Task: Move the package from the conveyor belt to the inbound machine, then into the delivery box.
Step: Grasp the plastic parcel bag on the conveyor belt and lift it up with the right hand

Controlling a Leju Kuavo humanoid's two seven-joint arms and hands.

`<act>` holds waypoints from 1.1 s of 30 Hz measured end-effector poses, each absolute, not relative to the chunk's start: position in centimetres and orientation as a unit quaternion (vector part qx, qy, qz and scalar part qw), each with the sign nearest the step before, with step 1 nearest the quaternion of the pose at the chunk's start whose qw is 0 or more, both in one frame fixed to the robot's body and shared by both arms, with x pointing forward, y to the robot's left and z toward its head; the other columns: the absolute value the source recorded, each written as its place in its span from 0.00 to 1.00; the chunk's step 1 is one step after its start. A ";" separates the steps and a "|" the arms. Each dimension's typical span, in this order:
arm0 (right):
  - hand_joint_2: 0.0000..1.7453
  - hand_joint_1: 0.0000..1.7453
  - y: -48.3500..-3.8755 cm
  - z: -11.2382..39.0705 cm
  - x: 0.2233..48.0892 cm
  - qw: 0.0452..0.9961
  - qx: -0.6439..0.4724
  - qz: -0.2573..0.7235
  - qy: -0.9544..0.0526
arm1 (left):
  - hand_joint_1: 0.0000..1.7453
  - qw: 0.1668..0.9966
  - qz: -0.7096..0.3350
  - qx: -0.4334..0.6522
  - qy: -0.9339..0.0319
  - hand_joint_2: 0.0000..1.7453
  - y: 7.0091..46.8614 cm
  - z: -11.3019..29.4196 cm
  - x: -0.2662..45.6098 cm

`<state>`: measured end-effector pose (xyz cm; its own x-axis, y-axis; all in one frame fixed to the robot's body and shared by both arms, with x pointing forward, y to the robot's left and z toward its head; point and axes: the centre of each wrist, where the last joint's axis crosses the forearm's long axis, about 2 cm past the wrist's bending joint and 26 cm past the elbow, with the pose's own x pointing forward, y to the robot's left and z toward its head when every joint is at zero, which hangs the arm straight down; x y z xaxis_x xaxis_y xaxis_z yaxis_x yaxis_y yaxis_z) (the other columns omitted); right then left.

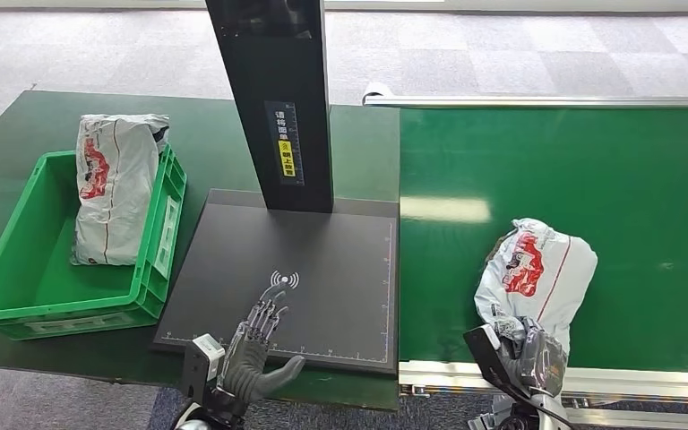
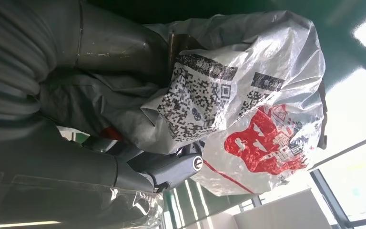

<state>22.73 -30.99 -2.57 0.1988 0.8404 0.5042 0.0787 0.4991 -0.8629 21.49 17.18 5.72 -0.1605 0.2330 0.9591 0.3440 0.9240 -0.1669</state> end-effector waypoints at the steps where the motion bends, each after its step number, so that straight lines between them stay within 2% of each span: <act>1: 1.00 1.00 -31.0 -2.5 22.7 0.657 -0.408 0.288 -0.564 | 0.00 0.619 -0.045 -0.189 -0.761 1.00 17.2 5.7 21.5; 13: 1.00 1.00 -30.8 -1.2 22.4 0.633 -0.413 0.251 -0.604 | 0.00 0.612 -0.037 -0.177 -0.770 1.00 17.5 6.0 21.6; 18: 1.00 1.00 -30.3 4.8 22.9 0.543 -0.428 0.207 -0.692 | 0.00 0.592 -0.018 -0.148 -0.792 1.00 18.6 6.9 21.8; 21: 1.00 1.00 -29.2 9.5 23.9 0.490 -0.392 0.173 -0.759 | 0.00 0.579 -0.012 -0.126 -0.805 1.00 19.5 7.3 22.2; 23: 1.00 1.00 -27.7 11.9 24.9 0.479 -0.306 0.152 -0.808 | 0.00 0.571 -0.003 -0.099 -0.815 1.00 20.4 7.6 22.6; 24: 1.00 1.00 -26.2 12.7 25.7 0.485 -0.225 0.140 -0.833 | 0.00 0.568 0.004 -0.080 -0.819 1.00 21.1 7.7 22.8; 27: 1.00 1.00 -19.2 13.9 27.0 0.479 0.108 0.136 -0.861 | 0.00 0.556 0.021 -0.024 -0.830 1.00 23.9 8.2 23.3; 28: 1.00 1.00 -17.3 14.0 26.9 0.468 0.183 0.143 -0.853 | 0.00 0.554 0.023 -0.012 -0.832 1.00 24.6 8.3 23.3; 30: 1.00 1.00 -15.1 14.2 26.7 0.456 0.248 0.151 -0.842 | 0.00 0.551 0.025 0.003 -0.834 1.00 25.4 8.4 23.2; 33: 1.00 1.00 -13.8 14.1 26.4 0.455 0.276 0.157 -0.832 | 0.00 0.549 0.027 0.017 -0.836 1.00 26.2 8.4 23.1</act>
<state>26.41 -13.81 14.13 -0.4340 -0.3156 0.8439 -0.6018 0.7985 -0.0109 23.06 26.23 8.40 -0.3976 0.0010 0.9176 -0.0573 0.9980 -0.0259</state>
